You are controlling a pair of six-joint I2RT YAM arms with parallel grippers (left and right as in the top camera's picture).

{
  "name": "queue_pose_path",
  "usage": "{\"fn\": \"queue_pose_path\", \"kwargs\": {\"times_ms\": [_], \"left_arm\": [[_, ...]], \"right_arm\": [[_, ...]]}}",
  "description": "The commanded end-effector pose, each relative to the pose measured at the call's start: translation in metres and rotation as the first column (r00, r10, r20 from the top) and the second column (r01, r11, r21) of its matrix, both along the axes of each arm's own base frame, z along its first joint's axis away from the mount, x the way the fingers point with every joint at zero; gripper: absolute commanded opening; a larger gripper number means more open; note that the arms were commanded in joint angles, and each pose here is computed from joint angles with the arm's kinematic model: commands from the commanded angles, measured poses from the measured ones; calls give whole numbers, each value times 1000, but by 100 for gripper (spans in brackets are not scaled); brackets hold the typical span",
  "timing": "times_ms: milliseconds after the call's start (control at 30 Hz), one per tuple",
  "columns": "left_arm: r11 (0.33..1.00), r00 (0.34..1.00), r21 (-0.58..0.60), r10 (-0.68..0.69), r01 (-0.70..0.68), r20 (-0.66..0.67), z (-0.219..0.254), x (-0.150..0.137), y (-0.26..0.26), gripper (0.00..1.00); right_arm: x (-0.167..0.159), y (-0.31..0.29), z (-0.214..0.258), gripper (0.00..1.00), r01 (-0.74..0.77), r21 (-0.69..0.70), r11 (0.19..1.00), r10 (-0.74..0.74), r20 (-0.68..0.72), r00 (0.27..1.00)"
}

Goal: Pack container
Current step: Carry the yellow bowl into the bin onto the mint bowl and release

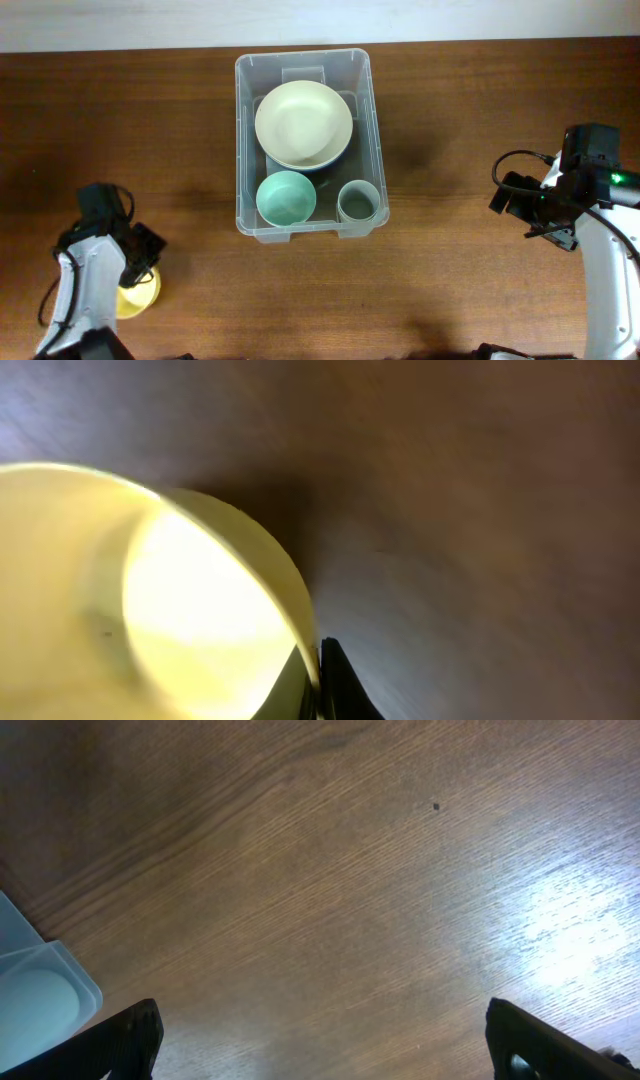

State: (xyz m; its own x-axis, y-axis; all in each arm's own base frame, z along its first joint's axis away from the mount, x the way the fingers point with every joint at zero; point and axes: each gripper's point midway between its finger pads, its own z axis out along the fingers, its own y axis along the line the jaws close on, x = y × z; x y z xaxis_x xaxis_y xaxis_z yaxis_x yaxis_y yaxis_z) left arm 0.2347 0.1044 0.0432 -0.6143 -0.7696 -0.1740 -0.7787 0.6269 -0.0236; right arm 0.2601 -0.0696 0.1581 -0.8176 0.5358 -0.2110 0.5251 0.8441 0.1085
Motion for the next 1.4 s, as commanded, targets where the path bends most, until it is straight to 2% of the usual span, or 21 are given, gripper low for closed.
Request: {"fn": "queue_pose_path", "kwargs": {"times_ms": [0, 133, 333, 500, 633, 767, 933, 1167, 1367], "left_arm": [[992, 976, 18, -124, 122, 177, 59, 46, -23, 1], [963, 918, 78, -269, 257, 293, 120, 80, -60, 1], [864, 739, 191, -499, 466, 453, 205, 114, -148, 1], [773, 600, 252, -618, 583, 507, 230, 118, -214, 1], [685, 514, 262, -699, 679, 497, 217, 120, -264, 1], [632, 515, 229, -753, 741, 410, 177, 124, -289, 1], [552, 496, 116, -808, 825, 318, 123, 123, -311, 1], [548, 528, 64, -827, 834, 194, 78, 120, -307, 1], [545, 537, 34, -833, 837, 136, 63, 113, -303, 1]], "right_arm": [[1, 2, 0, 99, -11, 4, 1000, 11, 2, 1000], [1, 2, 0, 99, -11, 4, 1000, 11, 2, 1000], [1, 2, 0, 99, -11, 4, 1000, 11, 2, 1000], [1, 2, 0, 99, -11, 4, 1000, 11, 2, 1000], [1, 2, 0, 99, -11, 4, 1000, 11, 2, 1000], [1, 2, 0, 100, -11, 5, 1000, 11, 1, 1000], [1, 2, -1, 99, -11, 5, 1000, 11, 0, 1000], [0, 2, -3, 99, -11, 7, 1000, 11, -6, 1000], [-1, 2, -4, 99, -11, 8, 1000, 11, -9, 1000]]}}
